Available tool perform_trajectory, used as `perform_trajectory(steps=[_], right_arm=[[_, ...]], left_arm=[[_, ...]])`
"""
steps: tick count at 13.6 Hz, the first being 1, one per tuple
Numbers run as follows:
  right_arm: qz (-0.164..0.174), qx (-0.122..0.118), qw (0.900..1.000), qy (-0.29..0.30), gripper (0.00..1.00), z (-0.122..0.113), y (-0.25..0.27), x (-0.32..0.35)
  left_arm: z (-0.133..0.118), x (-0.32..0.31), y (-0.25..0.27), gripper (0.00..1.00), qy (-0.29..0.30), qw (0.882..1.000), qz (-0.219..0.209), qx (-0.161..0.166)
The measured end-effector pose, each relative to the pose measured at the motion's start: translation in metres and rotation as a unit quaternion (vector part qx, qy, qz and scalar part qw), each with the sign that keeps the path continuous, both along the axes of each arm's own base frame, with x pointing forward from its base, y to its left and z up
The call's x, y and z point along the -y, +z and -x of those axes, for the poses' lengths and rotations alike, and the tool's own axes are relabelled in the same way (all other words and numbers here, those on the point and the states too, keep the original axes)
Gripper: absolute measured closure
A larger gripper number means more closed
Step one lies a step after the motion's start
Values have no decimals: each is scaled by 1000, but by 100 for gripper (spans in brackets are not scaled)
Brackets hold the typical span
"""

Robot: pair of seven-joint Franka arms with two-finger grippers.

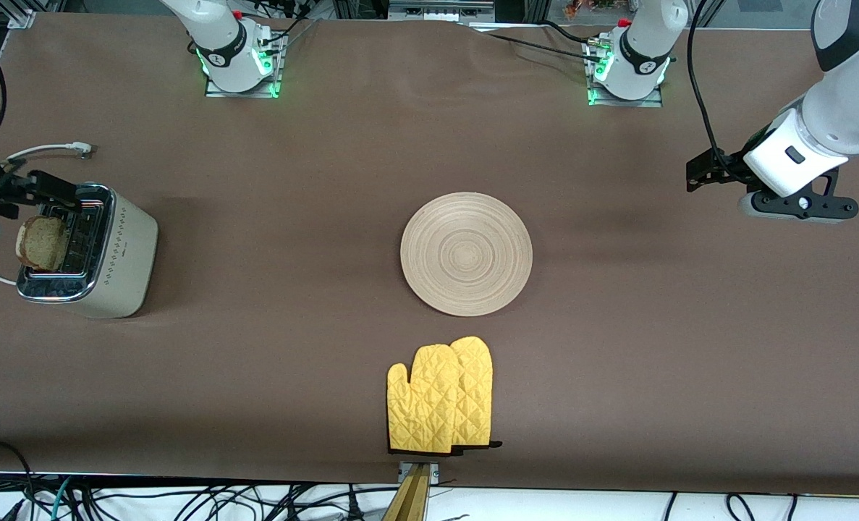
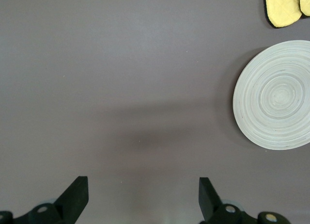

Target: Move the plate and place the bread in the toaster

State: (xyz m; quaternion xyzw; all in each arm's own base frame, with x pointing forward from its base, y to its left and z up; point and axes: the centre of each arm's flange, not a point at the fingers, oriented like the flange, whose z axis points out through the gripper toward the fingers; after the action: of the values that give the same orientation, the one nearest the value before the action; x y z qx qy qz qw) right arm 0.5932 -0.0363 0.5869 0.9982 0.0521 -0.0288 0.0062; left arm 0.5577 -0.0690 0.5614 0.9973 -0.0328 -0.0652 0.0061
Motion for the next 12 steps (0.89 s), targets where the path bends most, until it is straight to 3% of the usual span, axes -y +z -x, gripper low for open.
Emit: perform_trajectory(steps=[3, 12], right_arm=[[-1, 10, 1000, 3, 0, 19, 17, -3], [-3, -16, 1000, -6, 0, 34, 17, 1]], left_arm=[[0, 0, 0, 0, 0, 1000, 0, 0], [0, 2, 0, 0, -2, 1000, 0, 0]])
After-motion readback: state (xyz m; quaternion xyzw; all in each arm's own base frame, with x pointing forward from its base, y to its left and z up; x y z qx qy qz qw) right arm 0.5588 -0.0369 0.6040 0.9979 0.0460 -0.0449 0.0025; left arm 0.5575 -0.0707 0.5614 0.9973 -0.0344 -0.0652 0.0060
